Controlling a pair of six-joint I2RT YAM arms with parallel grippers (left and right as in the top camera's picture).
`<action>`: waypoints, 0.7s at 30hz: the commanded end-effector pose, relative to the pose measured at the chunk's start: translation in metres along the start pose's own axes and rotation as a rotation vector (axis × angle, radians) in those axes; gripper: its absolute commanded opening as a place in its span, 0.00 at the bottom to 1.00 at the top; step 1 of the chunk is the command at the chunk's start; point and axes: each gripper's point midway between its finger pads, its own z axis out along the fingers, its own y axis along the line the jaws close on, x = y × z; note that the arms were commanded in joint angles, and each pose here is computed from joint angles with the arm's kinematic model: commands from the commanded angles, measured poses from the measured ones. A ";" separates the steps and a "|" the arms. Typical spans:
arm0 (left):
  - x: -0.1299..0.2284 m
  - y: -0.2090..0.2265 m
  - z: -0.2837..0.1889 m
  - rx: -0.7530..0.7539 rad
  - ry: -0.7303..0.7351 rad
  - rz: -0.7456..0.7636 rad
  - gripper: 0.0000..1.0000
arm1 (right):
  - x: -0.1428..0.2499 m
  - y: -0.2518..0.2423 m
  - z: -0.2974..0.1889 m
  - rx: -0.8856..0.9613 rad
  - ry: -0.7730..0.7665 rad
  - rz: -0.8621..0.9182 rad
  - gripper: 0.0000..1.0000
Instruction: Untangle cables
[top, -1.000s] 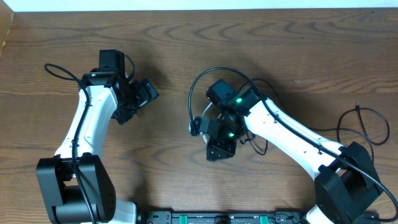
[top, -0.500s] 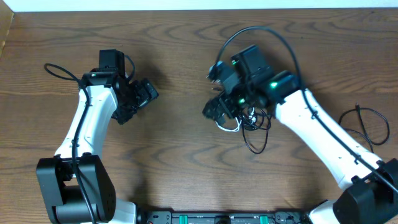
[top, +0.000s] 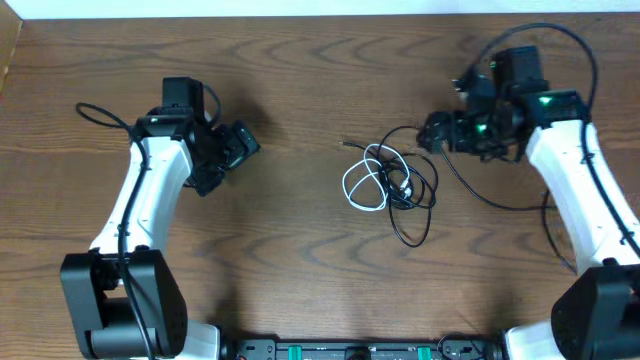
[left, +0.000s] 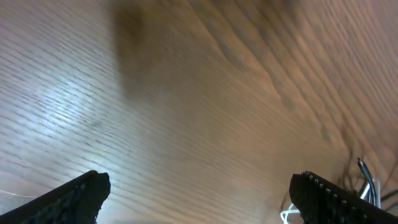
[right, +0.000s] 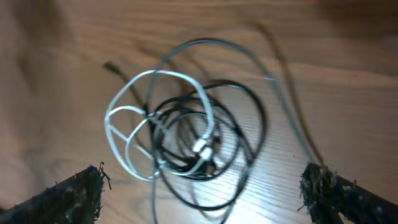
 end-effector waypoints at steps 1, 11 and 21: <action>0.007 -0.032 -0.023 -0.012 -0.038 0.077 0.98 | -0.006 -0.027 -0.013 0.047 -0.028 0.087 0.99; 0.094 -0.142 -0.040 0.031 -0.091 0.377 0.98 | 0.006 -0.066 -0.017 0.101 -0.010 0.189 0.99; 0.109 -0.170 -0.028 0.077 -0.185 0.344 0.32 | 0.010 -0.062 -0.015 0.099 0.009 0.184 0.99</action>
